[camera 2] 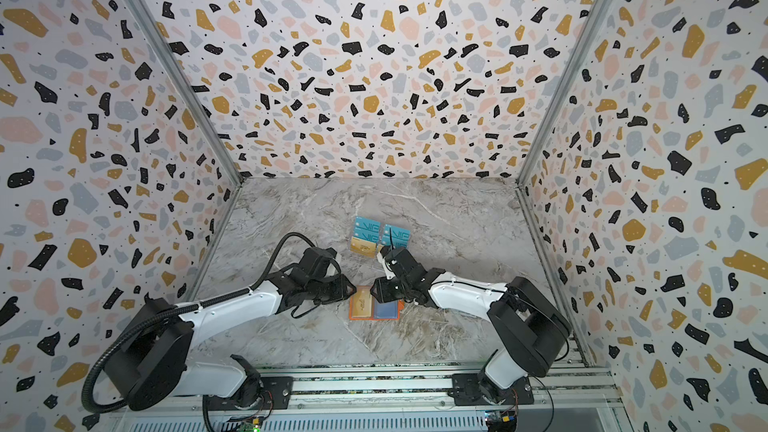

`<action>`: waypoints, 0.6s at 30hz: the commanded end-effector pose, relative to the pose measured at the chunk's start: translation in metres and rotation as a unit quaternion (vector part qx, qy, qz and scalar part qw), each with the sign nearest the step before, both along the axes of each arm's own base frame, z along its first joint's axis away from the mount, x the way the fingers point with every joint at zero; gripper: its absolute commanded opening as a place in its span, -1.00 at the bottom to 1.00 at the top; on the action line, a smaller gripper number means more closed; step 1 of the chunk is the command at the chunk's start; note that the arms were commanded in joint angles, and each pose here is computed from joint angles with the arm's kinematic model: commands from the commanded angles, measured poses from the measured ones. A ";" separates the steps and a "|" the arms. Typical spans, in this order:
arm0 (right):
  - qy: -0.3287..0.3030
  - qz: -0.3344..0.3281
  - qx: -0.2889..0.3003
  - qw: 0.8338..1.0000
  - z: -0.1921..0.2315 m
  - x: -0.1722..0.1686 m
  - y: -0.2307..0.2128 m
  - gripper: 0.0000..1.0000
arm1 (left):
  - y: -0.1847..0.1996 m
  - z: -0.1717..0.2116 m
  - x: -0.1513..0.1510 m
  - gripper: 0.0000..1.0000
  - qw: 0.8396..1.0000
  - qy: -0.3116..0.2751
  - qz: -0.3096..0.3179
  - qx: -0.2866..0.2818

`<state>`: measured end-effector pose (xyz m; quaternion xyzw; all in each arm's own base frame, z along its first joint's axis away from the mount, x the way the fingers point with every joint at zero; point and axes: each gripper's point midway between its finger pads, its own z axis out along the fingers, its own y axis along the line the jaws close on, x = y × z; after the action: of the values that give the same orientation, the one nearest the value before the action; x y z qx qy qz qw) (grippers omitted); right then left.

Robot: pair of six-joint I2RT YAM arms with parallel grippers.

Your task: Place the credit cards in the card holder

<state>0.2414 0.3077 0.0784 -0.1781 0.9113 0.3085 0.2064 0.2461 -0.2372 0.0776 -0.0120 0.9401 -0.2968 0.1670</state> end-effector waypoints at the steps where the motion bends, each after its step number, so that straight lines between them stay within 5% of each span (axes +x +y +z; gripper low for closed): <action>1: -0.010 0.016 -0.001 1.000 0.003 -0.001 -0.010 -0.26 | 0.009 0.012 -0.001 -0.29 0.999 -0.010 0.008 0.032; 9: 0.011 0.020 0.015 1.000 -0.008 -0.010 -0.011 -0.59 | -0.036 0.037 0.002 -0.32 0.999 -0.039 -0.022 -0.005; 18: 0.027 0.006 -0.009 1.000 -0.031 -0.019 -0.026 -0.71 | -0.082 0.010 0.000 -0.42 0.997 -0.023 -0.058 -0.051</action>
<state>0.2245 0.2858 0.0499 -0.1819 0.9164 0.3096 0.1769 0.2430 -0.3031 0.0806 0.0360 0.9334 -0.3184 0.1616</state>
